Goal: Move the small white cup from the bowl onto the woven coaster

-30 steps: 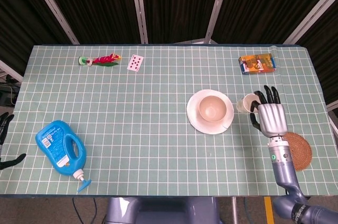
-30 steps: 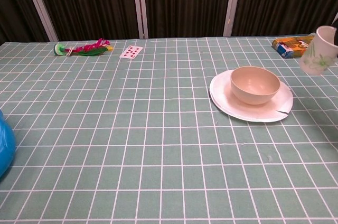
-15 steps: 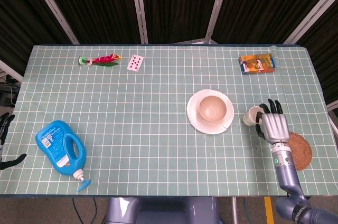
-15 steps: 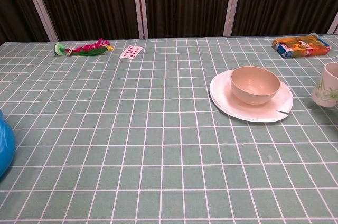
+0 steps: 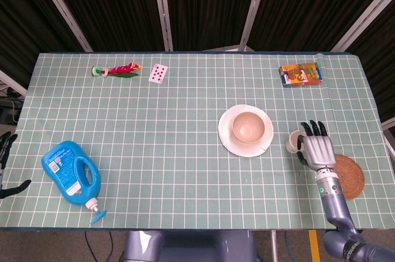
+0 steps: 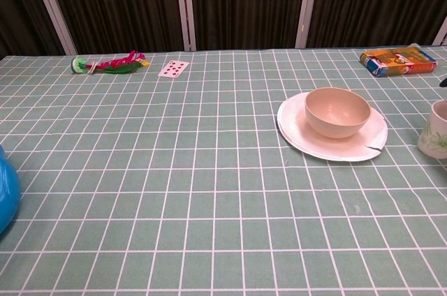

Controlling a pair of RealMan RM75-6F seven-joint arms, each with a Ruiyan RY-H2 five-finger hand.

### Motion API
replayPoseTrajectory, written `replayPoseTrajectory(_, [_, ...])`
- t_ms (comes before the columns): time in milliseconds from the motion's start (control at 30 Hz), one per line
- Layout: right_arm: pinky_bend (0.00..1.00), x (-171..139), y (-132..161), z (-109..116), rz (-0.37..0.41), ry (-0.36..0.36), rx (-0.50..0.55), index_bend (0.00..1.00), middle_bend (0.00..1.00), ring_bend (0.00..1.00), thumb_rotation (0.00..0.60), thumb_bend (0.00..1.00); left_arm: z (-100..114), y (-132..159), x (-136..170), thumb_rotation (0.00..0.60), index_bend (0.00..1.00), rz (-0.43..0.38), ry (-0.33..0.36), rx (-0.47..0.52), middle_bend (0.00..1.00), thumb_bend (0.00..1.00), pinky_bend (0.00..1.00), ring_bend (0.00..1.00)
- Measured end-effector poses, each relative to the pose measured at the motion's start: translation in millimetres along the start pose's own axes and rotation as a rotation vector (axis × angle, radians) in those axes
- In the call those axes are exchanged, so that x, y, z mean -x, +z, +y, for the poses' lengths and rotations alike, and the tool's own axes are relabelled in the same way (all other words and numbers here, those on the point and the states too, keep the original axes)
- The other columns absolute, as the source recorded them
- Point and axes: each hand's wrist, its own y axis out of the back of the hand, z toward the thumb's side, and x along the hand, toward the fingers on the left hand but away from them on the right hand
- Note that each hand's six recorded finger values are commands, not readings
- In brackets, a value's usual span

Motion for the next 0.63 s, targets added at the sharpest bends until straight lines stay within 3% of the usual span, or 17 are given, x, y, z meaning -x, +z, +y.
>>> replayPoseTrajectory(300, [0.00, -14, -8, 12, -0.012, -0.023, 0.029, 0.01, 0.00, 0.00, 0.600, 0.11, 1, -1, 0, 0.600, 0.00, 0.002, 0.004, 0.005, 0.00, 0.00, 0.00, 0.00])
replayPoseTrajectory(467, [0.00, -33, -19, 28, -0.014, -0.094, 0.057, 0.00, 0.00, 0.00, 0.600, 0.01, 1, -2, 0, 0.600, 0.00, 0.002, 0.005, 0.003, 0.00, 0.00, 0.00, 0.00])
replayPoseTrajectory(633, [0.00, -63, -28, 44, 0.031, -0.215, 0.099, 0.00, 0.00, 0.00, 0.600, 0.00, -1, -2, -1, 0.600, 0.00, 0.003, 0.003, -0.003, 0.00, 0.00, 0.00, 0.00])
